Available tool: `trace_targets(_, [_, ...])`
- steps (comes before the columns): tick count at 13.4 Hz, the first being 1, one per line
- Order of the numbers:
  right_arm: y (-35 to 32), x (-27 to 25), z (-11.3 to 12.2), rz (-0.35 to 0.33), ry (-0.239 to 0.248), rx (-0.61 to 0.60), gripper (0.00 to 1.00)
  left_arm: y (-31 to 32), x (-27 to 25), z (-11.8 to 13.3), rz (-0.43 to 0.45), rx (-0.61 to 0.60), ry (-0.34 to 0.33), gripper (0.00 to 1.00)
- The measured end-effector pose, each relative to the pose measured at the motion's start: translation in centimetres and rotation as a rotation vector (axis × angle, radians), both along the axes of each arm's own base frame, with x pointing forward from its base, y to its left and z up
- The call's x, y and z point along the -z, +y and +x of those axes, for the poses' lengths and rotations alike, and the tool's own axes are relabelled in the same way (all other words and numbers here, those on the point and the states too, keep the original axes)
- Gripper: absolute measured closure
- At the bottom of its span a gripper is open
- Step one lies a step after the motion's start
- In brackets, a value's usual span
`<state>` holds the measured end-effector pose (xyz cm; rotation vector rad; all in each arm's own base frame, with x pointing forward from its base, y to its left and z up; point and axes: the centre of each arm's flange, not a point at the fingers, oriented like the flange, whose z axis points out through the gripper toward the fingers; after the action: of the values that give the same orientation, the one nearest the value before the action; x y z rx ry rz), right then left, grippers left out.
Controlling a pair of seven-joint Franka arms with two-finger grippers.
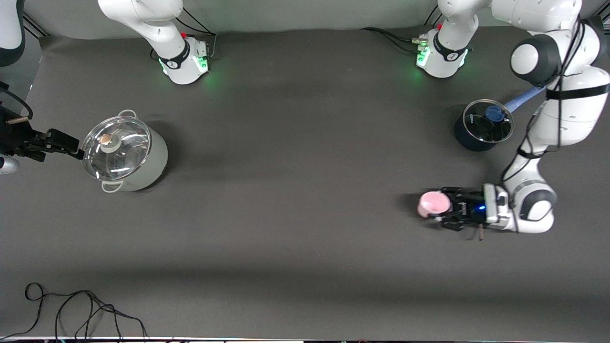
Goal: Transfer pink cup from left to right arm
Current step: 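Carry the pink cup with the left gripper toward the right gripper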
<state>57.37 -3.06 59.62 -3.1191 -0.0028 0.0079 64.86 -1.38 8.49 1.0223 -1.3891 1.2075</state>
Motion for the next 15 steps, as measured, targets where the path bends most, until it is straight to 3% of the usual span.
trace_targets(3, [0.0,0.0,0.0,0.000,0.000,0.001,0.00,-8.6,-2.2,2.3,-0.008,-0.055,-0.056,0.31])
trace_targets(5, [-0.1,0.0,0.0,0.000,0.000,0.001,0.00,-14.4,-3.7,3.0,-0.029,-0.113,-0.058,0.31])
trace_targets(8, [-0.1,0.0,0.0,0.000,0.000,0.001,0.00,-23.3,-4.3,2.5,-0.028,-0.212,-0.003,0.31])
trace_targets(11, [-0.1,-0.4,-0.1,0.000,0.002,0.031,0.00,-31.7,-5.6,0.8,0.052,-0.320,0.043,0.31])
trace_targets(13, [-0.1,-0.9,-0.3,-0.001,0.015,0.191,0.00,-35.9,-8.4,-0.1,0.109,-0.390,0.049,0.31])
trace_targets(15, [0.1,-0.9,-1.0,-0.010,0.070,0.410,0.00,-39.1,-11.5,-0.7,0.137,-0.439,0.070,0.31])
